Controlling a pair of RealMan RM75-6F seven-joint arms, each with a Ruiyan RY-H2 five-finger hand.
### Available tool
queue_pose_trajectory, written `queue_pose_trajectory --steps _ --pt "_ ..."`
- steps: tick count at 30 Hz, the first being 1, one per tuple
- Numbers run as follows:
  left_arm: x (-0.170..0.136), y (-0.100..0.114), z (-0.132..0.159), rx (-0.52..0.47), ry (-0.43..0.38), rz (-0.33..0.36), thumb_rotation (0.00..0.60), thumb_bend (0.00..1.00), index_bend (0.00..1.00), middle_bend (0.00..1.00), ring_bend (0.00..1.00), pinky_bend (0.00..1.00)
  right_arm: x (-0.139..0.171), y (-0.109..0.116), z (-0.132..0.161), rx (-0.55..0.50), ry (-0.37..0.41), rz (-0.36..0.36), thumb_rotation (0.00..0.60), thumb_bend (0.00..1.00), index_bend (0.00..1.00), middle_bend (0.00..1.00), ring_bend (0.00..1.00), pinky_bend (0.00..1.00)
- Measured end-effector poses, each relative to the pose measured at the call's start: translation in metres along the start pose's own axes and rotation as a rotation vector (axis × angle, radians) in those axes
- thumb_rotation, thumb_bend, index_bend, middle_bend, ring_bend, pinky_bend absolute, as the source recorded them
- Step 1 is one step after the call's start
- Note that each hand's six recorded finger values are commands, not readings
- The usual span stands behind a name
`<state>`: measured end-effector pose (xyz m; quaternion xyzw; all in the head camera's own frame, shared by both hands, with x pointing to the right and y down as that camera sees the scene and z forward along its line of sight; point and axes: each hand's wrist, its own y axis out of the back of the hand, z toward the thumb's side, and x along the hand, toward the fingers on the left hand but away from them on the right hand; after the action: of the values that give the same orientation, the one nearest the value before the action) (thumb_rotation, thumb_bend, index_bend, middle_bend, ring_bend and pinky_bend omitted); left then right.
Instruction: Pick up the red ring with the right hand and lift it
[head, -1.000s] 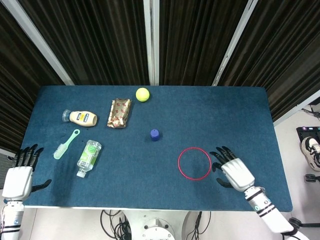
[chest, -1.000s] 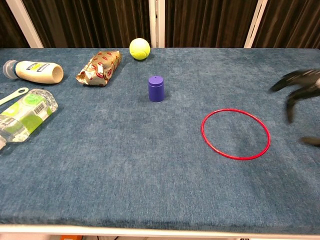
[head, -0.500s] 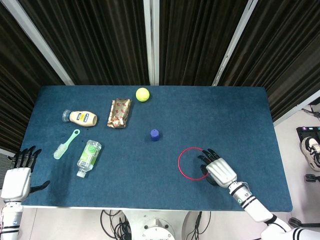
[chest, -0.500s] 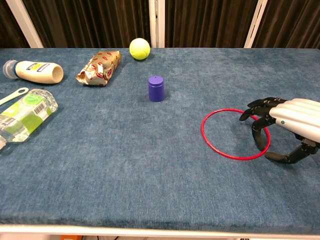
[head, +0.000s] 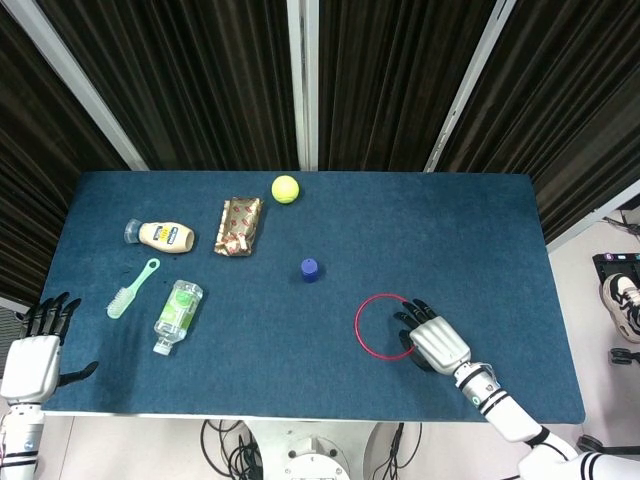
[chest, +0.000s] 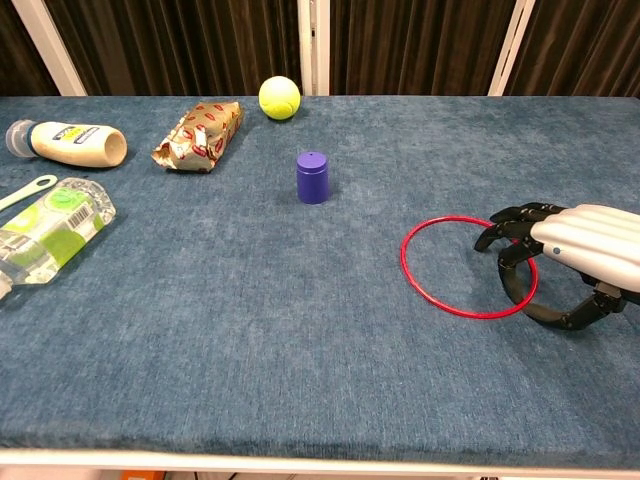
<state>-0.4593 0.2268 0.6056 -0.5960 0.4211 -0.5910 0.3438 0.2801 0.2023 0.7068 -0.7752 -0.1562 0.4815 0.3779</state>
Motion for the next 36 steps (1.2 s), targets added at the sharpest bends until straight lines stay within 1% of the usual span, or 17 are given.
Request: queue_pose_trajectory --steps 7,13,17,20,23,24,26,32,36 --pt "-0.001 0.001 -0.001 0.0 0.003 0.005 0.6 0.06 0.11 0.0 0.0 0.0 0.0 0.003 0.0 -0.005 -0.004 -0.023 0.6 0.35 0.68 0.23 0.0 0.0" --pt "-0.001 0.001 -0.001 -0.002 0.002 0.008 0.6 0.06 0.11 0.0 0.0 0.0 0.003 0.01 0.0 -0.015 -0.006 -0.042 0.6 0.35 0.7 0.24 0.0 0.0" --pt "0.001 0.002 0.0 -0.001 -0.003 0.009 0.6 0.06 0.11 0.0 0.0 0.0 0.002 0.027 -0.001 -0.018 -0.007 -0.083 0.6 0.36 0.71 0.24 0.0 0.0" --pt "0.002 0.002 0.001 -0.001 -0.006 0.011 0.6 0.06 0.11 0.0 0.0 0.0 -0.003 0.045 -0.003 -0.017 -0.007 -0.119 0.6 0.36 0.71 0.25 0.0 0.0" --pt "0.002 0.002 0.001 -0.001 -0.007 0.008 0.6 0.06 0.11 0.0 0.0 0.0 -0.014 0.066 -0.003 -0.011 -0.001 -0.153 0.6 0.36 0.72 0.25 0.0 0.0" --pt "0.002 0.001 0.001 -0.001 -0.006 0.007 0.6 0.06 0.11 0.0 0.0 0.0 -0.021 0.076 -0.001 -0.012 0.004 -0.167 0.6 0.36 0.72 0.25 0.0 0.0" --pt "0.003 0.001 0.001 0.0 -0.006 0.007 0.6 0.06 0.11 0.0 0.0 0.0 -0.03 0.085 0.001 -0.014 0.011 -0.172 0.6 0.36 0.72 0.26 0.0 0.0" --pt "0.003 0.002 0.002 0.002 -0.003 0.007 0.6 0.06 0.11 0.0 0.0 0.0 -0.074 0.11 0.019 -0.015 0.053 -0.141 0.6 0.36 0.72 0.26 0.0 0.0" --pt "0.001 0.002 0.001 0.003 0.009 0.004 0.6 0.06 0.11 0.0 0.0 0.0 -0.114 0.122 0.041 -0.017 0.082 -0.106 0.6 0.36 0.71 0.25 0.0 0.0"
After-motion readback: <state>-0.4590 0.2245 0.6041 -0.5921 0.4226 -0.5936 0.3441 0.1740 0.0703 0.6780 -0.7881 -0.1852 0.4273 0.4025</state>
